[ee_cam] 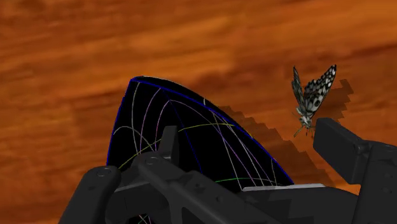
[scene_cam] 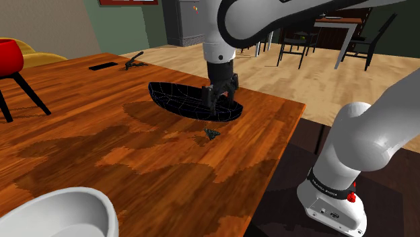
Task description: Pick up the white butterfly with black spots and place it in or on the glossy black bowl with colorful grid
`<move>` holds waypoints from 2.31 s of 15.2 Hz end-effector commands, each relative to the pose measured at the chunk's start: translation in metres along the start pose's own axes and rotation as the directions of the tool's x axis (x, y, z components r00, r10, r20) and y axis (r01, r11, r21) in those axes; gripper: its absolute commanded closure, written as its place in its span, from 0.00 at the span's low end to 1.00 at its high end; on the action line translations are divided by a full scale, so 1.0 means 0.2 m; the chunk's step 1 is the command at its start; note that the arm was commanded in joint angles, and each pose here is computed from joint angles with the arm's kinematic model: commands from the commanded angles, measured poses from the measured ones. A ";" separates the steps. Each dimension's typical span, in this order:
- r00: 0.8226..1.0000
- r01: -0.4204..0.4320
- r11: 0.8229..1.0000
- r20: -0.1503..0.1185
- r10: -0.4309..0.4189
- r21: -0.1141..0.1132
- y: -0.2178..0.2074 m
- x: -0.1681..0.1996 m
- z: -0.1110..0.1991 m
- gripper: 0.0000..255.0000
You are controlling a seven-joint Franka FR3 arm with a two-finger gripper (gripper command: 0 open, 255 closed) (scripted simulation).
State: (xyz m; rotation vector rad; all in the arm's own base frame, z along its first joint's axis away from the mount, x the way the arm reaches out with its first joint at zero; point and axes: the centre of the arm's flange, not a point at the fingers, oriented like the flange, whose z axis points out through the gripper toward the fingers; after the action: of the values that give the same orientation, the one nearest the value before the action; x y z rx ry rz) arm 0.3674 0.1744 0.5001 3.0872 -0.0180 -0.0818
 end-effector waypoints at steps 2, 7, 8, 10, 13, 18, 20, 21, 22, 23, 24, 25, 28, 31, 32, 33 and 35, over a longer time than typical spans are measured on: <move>1.000 0.013 1.000 -0.001 -0.013 0.005 -0.18 0.05 0.05 0.00; 1.000 0.024 1.000 -0.002 -0.024 0.008 -0.34 0.10 0.15 0.00; 1.000 0.024 1.000 -0.002 -0.024 0.008 -0.34 0.10 0.17 0.00; 1.000 0.024 1.000 -0.002 -0.024 0.008 -0.34 0.10 0.22 0.00; 1.000 0.024 1.000 -0.002 -0.024 0.008 -0.34 0.10 0.29 0.00; 1.000 0.024 1.000 -0.002 -0.024 0.008 -0.34 0.10 0.29 0.00; 1.000 0.024 1.000 -0.002 -0.024 0.008 -0.34 0.10 0.29 0.00; 1.000 0.024 1.000 -0.002 -0.024 0.008 -0.34 0.10 0.29 1.00; 1.000 0.024 1.000 -0.002 -0.024 0.008 -0.34 0.10 0.29 1.00; 1.000 0.024 1.000 -0.002 -0.024 0.008 -0.33 0.10 0.29 1.00; 1.000 0.024 1.000 -0.002 -0.024 0.008 -0.33 0.10 0.29 1.00; 1.000 0.024 1.000 -0.002 -0.024 0.008 -0.33 0.10 0.29 1.00; 1.000 0.024 1.000 -0.002 -0.024 0.008 -0.34 0.09 0.29 1.00; 1.000 0.024 1.000 -0.002 -0.024 0.008 -0.33 0.10 0.27 1.00; 1.000 0.024 1.000 -0.002 -0.024 0.008 -0.33 0.10 0.24 1.00; 1.000 0.024 1.000 -0.002 -0.024 0.008 -0.33 0.09 0.21 1.00; 1.000 0.024 1.000 -0.002 -0.024 0.008 -0.33 0.09 0.16 1.00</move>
State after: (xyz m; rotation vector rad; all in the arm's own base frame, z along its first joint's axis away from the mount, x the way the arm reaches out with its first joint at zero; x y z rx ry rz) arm 0.3855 0.2378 0.4593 3.0964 0.0192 -0.0774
